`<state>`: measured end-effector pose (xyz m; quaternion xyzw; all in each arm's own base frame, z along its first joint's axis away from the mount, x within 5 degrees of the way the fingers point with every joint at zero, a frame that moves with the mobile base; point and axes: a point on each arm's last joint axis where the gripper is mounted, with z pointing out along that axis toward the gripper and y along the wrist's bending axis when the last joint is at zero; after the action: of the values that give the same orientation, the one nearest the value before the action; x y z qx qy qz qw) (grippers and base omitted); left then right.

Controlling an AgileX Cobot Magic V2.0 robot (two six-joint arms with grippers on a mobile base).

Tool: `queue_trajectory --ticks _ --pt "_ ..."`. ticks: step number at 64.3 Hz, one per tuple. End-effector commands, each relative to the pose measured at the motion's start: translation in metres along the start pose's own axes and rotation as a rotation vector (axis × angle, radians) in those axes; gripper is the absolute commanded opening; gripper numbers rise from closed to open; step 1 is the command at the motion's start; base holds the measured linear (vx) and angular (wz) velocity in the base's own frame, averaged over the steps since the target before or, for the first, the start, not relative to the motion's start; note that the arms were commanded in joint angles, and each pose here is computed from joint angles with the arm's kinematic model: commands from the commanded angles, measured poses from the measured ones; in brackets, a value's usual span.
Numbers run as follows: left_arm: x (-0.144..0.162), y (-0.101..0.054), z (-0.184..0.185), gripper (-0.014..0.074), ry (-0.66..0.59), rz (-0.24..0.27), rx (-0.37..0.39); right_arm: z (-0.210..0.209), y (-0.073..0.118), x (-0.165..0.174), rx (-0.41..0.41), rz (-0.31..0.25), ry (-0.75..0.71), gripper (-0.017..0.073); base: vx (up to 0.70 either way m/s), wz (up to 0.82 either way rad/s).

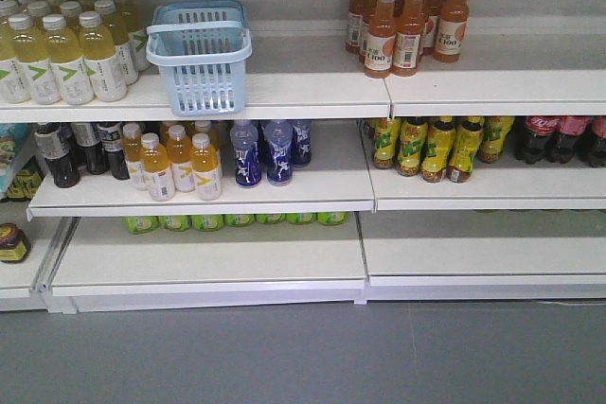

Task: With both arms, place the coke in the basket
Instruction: 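Drive closer, aligning the left gripper with the light-blue basket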

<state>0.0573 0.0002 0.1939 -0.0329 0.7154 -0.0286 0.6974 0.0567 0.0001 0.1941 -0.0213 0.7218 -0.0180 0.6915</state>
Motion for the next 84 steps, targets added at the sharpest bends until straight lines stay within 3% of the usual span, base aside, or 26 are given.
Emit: queue_trajectory --ticks 1,84 --pt "-0.0187 -0.0017 -0.0038 -0.0006 -0.123 -0.014 0.014 -0.0008 -0.0004 -0.0045 0.008 -0.012 -0.076 -0.0010 0.08 0.00" --pt "-0.0187 -0.0017 -0.0038 -0.0006 -0.123 -0.014 0.014 -0.0008 -0.0004 -0.0045 0.008 -0.012 -0.076 -0.0010 0.09 -0.01"
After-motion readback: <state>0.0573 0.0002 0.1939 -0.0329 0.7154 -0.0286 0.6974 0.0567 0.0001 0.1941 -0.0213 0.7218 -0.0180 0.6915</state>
